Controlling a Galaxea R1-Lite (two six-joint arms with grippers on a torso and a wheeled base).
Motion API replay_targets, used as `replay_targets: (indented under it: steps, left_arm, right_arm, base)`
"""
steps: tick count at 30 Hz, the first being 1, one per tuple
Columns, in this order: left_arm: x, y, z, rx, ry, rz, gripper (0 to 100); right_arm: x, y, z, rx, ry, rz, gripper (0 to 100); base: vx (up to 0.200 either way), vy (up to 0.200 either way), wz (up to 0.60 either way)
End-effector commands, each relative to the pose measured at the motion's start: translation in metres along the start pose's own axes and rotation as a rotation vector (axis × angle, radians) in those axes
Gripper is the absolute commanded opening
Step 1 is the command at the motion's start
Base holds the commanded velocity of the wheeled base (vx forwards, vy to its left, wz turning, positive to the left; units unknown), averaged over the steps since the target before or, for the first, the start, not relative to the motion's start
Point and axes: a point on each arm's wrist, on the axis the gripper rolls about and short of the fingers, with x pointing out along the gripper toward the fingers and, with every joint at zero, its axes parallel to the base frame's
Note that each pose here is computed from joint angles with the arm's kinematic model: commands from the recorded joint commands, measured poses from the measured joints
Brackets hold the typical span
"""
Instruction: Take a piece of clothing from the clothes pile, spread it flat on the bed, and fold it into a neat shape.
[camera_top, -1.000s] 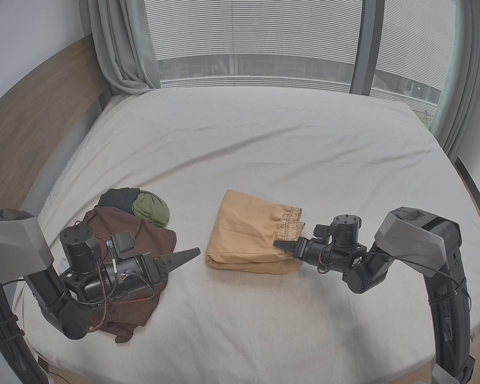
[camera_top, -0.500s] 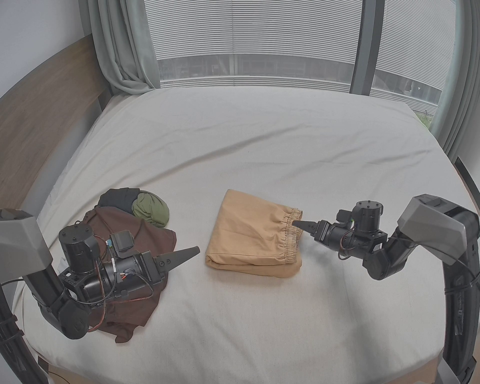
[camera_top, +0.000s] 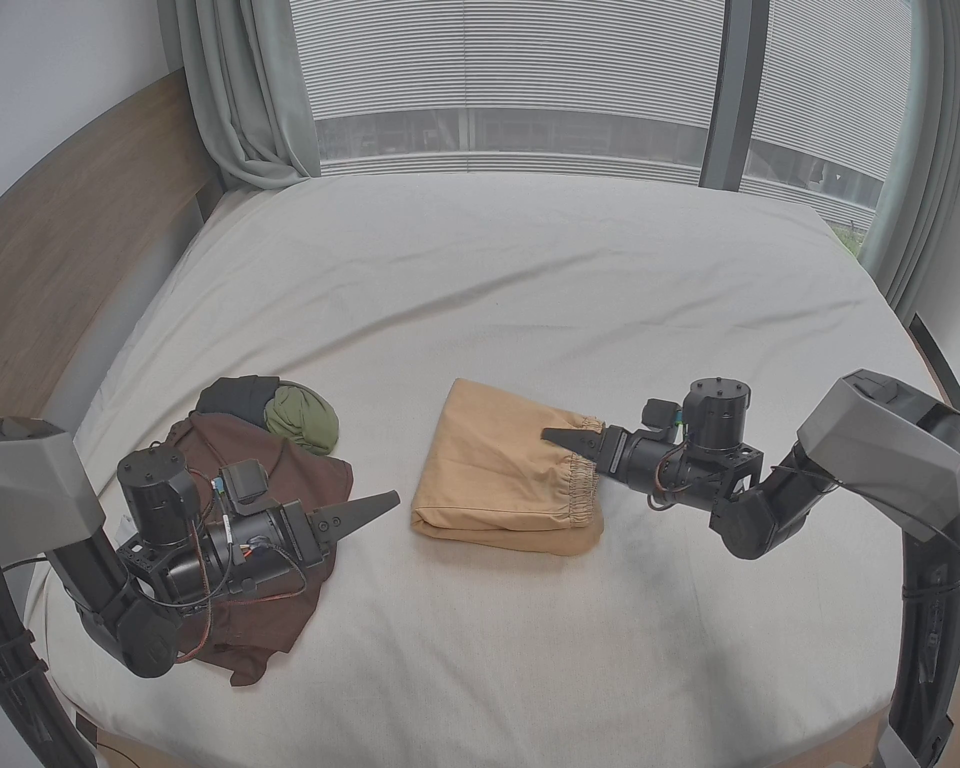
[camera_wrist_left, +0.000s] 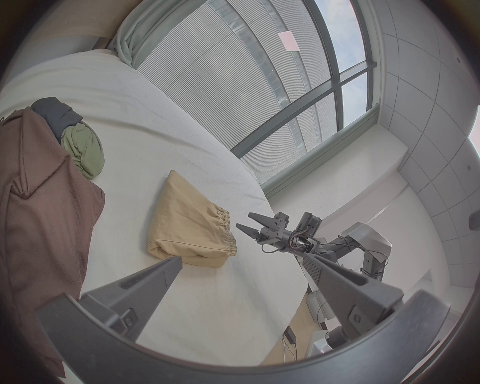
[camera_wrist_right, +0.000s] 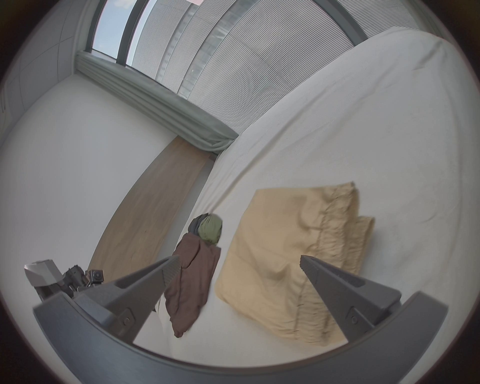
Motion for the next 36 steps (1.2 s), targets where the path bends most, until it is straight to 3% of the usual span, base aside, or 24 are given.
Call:
replay_targets:
  steps: [1,11,16,20,24,32,36]
  left_arm:
    - [0.001,0.001,-0.001,-0.002,0.003,0.002,100]
    - [0.001,0.002,-0.001,-0.001,0.002,0.003,100]
    - [0.001,0.002,-0.001,-0.002,0.003,0.004,100]
    - [0.001,0.002,-0.001,-0.003,0.004,0.003,100]
    - [0.002,0.0,0.002,0.002,-0.001,-0.014,100]
    - [-0.006,-0.014,0.014,0.043,-0.049,-0.096,100]
    - [-0.015,-0.027,0.018,0.068,-0.048,-0.142,100]
  right_arm:
    - [0.013,0.004,-0.016,-0.004,0.039,0.016,100]
    - [0.025,-0.024,-0.041,0.002,0.09,-0.041,100]
    - [0.032,-0.048,-0.063,-0.021,0.1,-0.126,100]
    - [0.032,-0.047,-0.062,-0.027,0.091,-0.121,100]
    - [0.03,-0.037,-0.056,-0.032,0.078,-0.104,100]
    - [-0.026,0.044,0.01,-0.052,-0.072,0.009,100]
    - [-0.059,0.063,0.021,-0.074,-0.101,0.015,100]
  base:
    - [0.0,0.0,0.0]
    - [0.0,0.0,0.0]
    - [0.0,0.0,0.0]
    - [0.0,0.0,0.0]
    - [0.0,0.0,0.0]
    - [0.0,0.0,0.0]
    - [0.0,0.0,0.0]
